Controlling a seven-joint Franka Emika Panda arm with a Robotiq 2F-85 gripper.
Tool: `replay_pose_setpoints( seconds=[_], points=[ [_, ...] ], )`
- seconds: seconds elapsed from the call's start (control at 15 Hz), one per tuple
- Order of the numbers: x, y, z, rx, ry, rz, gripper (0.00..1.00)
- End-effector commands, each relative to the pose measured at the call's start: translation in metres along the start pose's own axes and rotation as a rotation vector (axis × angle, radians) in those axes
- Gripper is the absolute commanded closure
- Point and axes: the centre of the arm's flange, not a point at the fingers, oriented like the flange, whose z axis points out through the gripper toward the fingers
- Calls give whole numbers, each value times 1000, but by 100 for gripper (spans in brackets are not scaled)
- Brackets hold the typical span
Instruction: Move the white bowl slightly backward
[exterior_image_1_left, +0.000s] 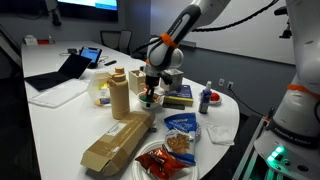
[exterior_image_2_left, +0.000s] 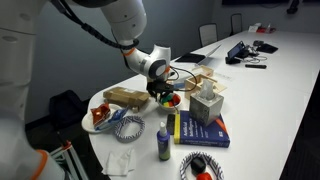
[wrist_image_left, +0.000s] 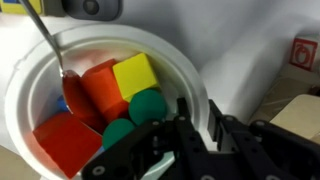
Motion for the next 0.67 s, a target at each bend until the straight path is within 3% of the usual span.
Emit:
replay_pose_setpoints(
  seconds=[0.0,0.6],
  points=[
    [-11,-5,-11,24,-13,27,95],
    [-33,-19,-8,46,-66,81,95]
  ],
)
